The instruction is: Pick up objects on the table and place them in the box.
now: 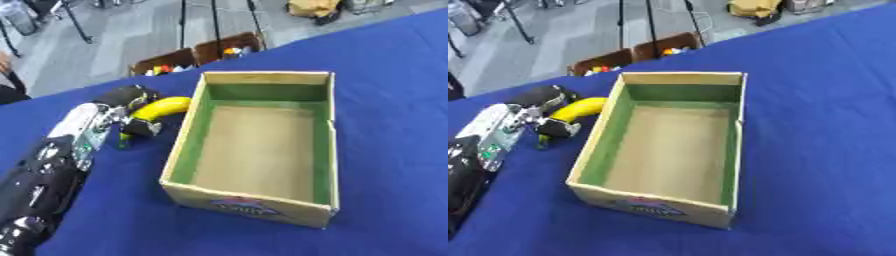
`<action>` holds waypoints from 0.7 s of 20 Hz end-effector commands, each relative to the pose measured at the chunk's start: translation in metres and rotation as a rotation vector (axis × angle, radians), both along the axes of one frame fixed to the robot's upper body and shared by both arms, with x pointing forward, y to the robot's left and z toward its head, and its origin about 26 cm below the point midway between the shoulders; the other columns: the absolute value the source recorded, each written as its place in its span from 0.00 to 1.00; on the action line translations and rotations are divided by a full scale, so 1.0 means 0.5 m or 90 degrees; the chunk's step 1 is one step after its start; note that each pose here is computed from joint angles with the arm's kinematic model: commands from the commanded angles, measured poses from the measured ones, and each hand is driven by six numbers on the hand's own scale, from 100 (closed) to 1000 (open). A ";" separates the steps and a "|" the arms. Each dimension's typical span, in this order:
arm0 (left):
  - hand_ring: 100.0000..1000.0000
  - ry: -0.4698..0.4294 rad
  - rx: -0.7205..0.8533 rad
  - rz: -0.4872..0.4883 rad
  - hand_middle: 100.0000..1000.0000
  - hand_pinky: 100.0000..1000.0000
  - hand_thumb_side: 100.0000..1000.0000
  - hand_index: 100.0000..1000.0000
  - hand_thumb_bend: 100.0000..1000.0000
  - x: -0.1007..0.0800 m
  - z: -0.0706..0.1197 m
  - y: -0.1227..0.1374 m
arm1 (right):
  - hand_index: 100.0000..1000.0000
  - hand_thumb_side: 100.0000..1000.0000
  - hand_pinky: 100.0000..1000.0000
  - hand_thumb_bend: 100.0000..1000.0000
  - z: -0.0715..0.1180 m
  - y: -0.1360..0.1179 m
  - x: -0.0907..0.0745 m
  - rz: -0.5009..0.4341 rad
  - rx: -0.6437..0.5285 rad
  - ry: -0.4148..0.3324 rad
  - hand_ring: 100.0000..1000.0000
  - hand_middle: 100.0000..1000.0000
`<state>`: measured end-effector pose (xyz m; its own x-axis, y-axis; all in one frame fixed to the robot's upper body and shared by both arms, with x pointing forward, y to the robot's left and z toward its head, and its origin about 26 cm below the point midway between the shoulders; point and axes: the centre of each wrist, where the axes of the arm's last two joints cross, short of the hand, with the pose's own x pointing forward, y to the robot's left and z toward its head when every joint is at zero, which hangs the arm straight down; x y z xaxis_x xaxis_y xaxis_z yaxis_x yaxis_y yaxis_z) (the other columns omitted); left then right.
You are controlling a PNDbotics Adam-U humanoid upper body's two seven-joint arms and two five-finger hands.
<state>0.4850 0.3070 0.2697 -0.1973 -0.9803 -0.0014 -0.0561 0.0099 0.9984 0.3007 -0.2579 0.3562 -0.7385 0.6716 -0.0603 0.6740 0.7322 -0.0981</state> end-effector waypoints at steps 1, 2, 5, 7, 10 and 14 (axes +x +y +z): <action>0.45 -0.023 0.011 0.026 0.59 0.23 0.29 0.71 0.00 -0.009 0.028 0.037 | 0.90 1.00 0.71 0.00 0.015 -0.004 -0.011 0.000 -0.001 -0.020 0.85 0.75; 0.45 -0.025 0.010 0.026 0.58 0.23 0.29 0.71 0.00 -0.010 0.030 0.037 | 0.90 1.00 0.71 0.00 0.015 -0.004 -0.011 0.000 0.000 -0.019 0.85 0.75; 0.45 -0.032 0.006 0.025 0.58 0.22 0.29 0.71 0.00 -0.012 0.035 0.040 | 0.90 1.00 0.71 0.00 0.013 -0.004 -0.011 -0.001 0.001 -0.017 0.85 0.75; 0.44 -0.037 0.002 0.026 0.58 0.21 0.30 0.70 0.00 -0.013 0.037 0.043 | 0.90 1.00 0.71 0.00 0.011 -0.005 -0.010 -0.002 0.003 -0.016 0.85 0.75; 0.43 -0.043 0.001 0.029 0.57 0.21 0.30 0.70 0.00 -0.016 0.043 0.048 | 0.90 1.00 0.71 0.00 0.008 -0.006 -0.009 -0.002 0.005 -0.013 0.85 0.75; 0.43 -0.046 0.003 0.031 0.57 0.20 0.30 0.70 0.00 -0.019 0.048 0.054 | 0.90 1.00 0.71 0.00 0.002 -0.007 -0.008 -0.003 0.009 -0.010 0.85 0.75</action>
